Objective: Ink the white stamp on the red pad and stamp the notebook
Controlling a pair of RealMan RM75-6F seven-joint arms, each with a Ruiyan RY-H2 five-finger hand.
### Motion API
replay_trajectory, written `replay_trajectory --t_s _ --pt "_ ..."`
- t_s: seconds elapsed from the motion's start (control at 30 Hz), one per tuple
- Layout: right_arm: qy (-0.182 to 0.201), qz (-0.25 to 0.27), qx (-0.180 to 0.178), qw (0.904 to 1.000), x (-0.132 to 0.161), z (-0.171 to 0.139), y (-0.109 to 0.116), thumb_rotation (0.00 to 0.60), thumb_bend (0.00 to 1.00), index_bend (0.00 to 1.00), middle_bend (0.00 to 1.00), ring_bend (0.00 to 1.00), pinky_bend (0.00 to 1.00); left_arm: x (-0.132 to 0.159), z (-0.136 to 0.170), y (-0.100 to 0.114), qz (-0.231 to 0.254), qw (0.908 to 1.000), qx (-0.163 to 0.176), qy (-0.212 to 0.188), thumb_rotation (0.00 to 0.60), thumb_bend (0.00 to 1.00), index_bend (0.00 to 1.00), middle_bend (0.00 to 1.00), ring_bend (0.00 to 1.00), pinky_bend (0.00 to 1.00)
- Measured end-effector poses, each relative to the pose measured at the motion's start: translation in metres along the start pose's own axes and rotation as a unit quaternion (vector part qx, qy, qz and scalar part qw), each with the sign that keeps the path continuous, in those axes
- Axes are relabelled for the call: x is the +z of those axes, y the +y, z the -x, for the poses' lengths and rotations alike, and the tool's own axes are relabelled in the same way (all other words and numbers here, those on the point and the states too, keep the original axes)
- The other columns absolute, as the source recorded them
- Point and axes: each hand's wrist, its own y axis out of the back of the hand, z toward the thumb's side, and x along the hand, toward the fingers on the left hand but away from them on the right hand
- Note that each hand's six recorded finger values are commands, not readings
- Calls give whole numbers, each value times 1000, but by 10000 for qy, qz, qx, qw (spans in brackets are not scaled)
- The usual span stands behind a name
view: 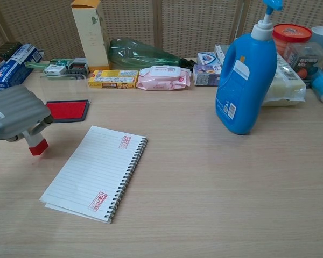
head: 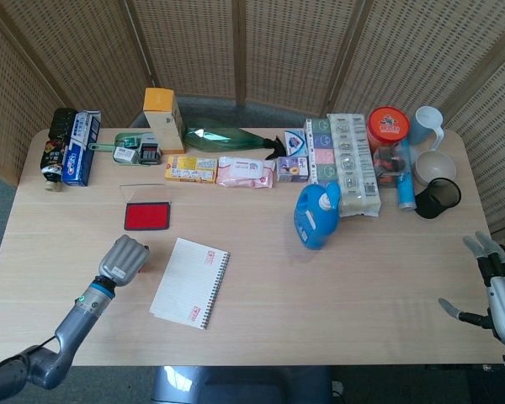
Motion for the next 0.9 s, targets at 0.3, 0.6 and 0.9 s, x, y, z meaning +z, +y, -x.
replay_trajectory --t_s 0.3,0.6,0.9 --pt "6 22 -3 10000 0 0 1 524 0 25 0 0 0 2 -2 2 -170 9998 -32 8 600 239 669 1000 1000 1000" --pt "3 23 -5 10000 0 0 2 522 0 25 0 0 0 5 -3 4 -251 9997 -27 -6 600 235 669 1000 1000 1000" --pt "1 19 -6 10000 0 0 2 522 0 24 0 0 0 3 0 6 -254 9997 -4 -7 600 235 669 1000 1000 1000"
